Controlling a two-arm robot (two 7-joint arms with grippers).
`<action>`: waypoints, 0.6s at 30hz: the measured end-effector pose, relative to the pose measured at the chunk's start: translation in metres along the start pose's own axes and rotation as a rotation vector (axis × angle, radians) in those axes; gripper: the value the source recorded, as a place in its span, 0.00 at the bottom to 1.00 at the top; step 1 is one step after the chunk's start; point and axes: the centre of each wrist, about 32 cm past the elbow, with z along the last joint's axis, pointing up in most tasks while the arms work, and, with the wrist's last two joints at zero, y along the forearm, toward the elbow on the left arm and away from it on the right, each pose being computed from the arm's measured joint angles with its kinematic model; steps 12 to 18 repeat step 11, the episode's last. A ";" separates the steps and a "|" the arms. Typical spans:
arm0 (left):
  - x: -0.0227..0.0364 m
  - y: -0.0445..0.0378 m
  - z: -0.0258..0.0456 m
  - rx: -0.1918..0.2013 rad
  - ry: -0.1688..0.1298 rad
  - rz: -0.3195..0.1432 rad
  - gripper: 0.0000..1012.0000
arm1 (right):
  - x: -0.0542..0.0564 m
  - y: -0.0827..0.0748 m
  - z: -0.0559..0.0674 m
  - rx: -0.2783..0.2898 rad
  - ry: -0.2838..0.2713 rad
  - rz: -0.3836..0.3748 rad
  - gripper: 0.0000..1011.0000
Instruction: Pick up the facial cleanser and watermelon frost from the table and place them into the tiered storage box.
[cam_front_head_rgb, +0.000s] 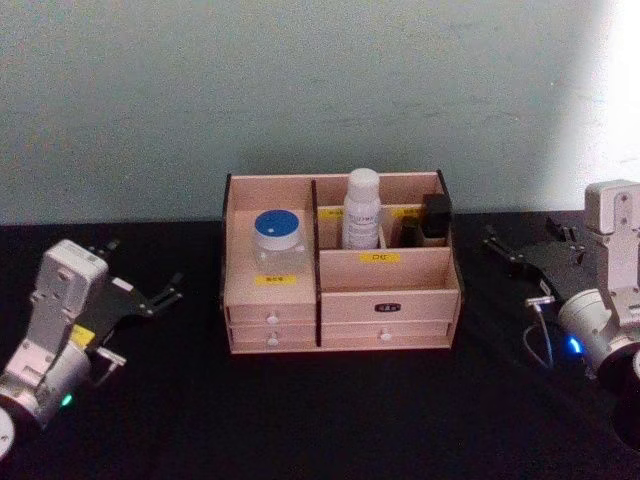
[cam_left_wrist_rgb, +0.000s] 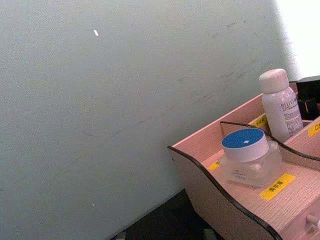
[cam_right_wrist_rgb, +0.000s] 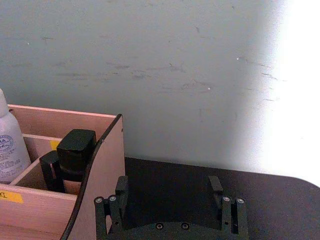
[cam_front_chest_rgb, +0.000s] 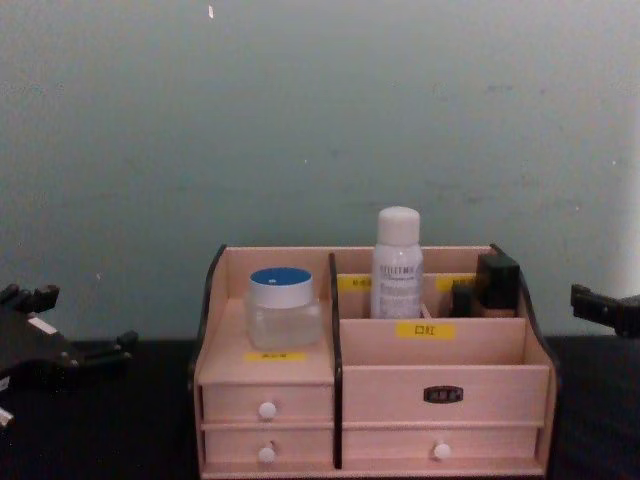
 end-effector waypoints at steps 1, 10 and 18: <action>0.0000 0.0000 0.0000 0.000 0.000 0.000 0.99 | 0.000 0.000 0.000 0.000 0.000 0.000 0.99; 0.0000 0.0000 0.0000 0.000 0.000 0.000 0.99 | 0.000 0.000 0.000 0.000 0.000 0.000 0.99; 0.0000 0.0000 0.0000 0.000 0.000 0.000 0.99 | 0.000 0.000 0.000 0.000 0.000 0.000 0.99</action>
